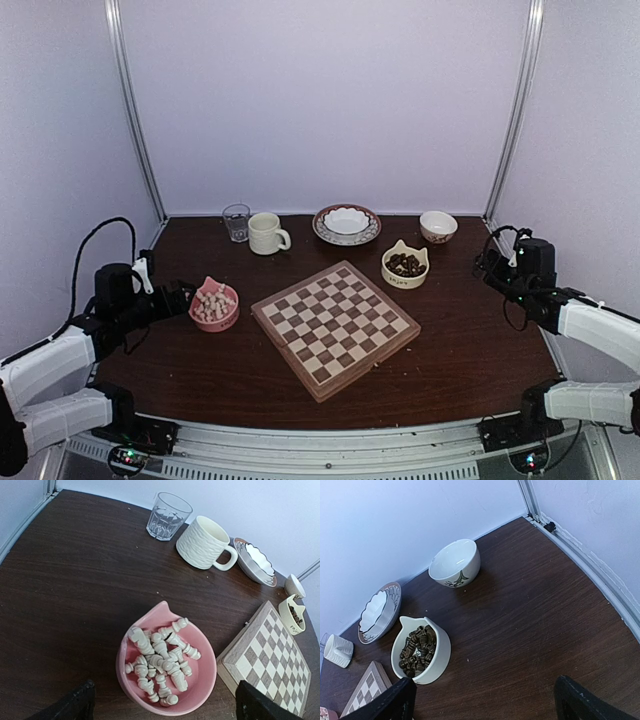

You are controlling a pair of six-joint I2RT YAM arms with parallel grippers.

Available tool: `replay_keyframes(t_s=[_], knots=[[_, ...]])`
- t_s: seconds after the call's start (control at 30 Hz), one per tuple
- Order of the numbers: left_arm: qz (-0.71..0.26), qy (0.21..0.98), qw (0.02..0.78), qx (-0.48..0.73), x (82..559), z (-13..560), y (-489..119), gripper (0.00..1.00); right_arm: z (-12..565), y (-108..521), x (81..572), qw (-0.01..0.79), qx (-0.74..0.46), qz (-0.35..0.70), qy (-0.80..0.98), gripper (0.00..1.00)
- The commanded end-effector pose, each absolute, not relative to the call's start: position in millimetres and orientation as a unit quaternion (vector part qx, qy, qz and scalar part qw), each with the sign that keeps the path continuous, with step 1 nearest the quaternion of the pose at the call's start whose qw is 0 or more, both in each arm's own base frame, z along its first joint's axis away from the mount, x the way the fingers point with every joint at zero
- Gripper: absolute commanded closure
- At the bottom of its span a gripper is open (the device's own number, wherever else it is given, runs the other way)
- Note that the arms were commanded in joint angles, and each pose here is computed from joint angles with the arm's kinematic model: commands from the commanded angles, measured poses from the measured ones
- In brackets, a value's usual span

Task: Set up the chess pieces on the board
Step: Pick up the knight from the storage box.

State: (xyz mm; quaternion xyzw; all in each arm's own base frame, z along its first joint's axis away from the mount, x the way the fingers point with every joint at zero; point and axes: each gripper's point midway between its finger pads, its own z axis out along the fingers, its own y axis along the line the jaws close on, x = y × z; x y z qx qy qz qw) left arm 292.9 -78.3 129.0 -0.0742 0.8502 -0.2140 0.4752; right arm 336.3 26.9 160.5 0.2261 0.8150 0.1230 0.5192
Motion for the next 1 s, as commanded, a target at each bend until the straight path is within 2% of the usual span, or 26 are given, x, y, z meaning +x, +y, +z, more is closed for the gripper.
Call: replay_keyframes(t_s=[0.0,0.2,0.4,0.5,0.73,0.97], knots=[[-0.219,0.834,0.5,-0.079,302,150,-77,0.02,162,24,336,0.524,0.231,0.114,0.812,0.0],[-0.223,0.83,0.506,-0.067,299,159,-79,0.02,165,23,335,0.526,0.233,0.113,0.81,0.0],[-0.252,0.824,0.506,-0.035,301,170,-94,0.2,169,24,335,0.528,0.233,0.117,0.808,0.0],[-0.256,0.83,0.493,-0.044,305,167,-97,0.24,169,24,336,0.528,0.232,0.119,0.809,0.0],[-0.219,0.84,0.493,-0.048,310,165,-108,0.27,167,24,337,0.523,0.235,0.117,0.811,0.0],[-0.175,0.851,0.49,-0.069,319,155,-102,0.42,168,24,337,0.523,0.237,0.116,0.811,0.0]])
